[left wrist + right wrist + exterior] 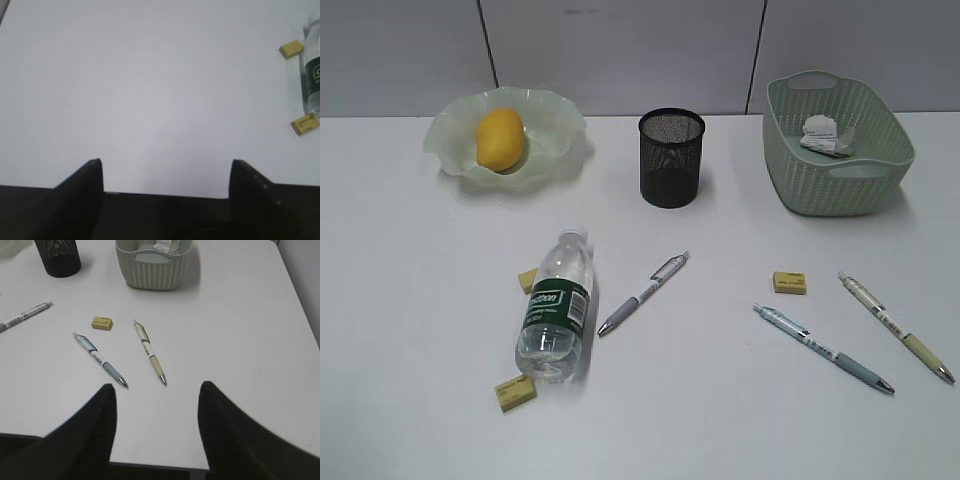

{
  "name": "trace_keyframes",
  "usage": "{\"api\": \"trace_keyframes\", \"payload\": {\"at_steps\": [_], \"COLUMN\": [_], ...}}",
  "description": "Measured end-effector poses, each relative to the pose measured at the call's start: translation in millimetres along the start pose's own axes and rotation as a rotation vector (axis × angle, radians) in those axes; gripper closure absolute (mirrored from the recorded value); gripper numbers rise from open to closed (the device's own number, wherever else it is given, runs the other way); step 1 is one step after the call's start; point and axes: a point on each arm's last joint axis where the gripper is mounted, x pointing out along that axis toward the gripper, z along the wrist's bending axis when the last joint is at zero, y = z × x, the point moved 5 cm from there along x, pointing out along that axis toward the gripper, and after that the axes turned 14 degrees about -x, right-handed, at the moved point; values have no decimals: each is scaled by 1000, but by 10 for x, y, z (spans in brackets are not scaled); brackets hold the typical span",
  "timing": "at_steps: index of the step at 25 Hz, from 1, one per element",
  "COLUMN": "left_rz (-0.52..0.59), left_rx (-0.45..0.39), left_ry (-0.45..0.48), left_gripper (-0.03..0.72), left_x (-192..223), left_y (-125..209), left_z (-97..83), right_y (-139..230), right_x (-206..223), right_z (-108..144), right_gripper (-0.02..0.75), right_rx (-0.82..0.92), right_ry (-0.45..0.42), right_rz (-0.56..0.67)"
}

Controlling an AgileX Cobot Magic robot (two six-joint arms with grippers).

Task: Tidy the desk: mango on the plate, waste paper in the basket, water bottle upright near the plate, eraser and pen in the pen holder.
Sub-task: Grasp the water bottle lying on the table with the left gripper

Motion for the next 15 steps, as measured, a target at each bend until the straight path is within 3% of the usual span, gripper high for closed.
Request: {"api": "trace_keyframes", "payload": {"at_steps": [12, 15], "left_rz": [337, 386], "left_rx": [-39, -15], "left_ry": [-90, -77], "left_gripper": [92, 92], "left_x": [741, 923], "left_y": [-809, -931], "left_z": [-389, -617], "right_y": [0, 1], "right_x": [0, 0], "right_z": [0, -3], "right_gripper": [316, 316], "right_rx": [-1, -2], "right_ry": [0, 2], "right_rz": [0, 1]}}
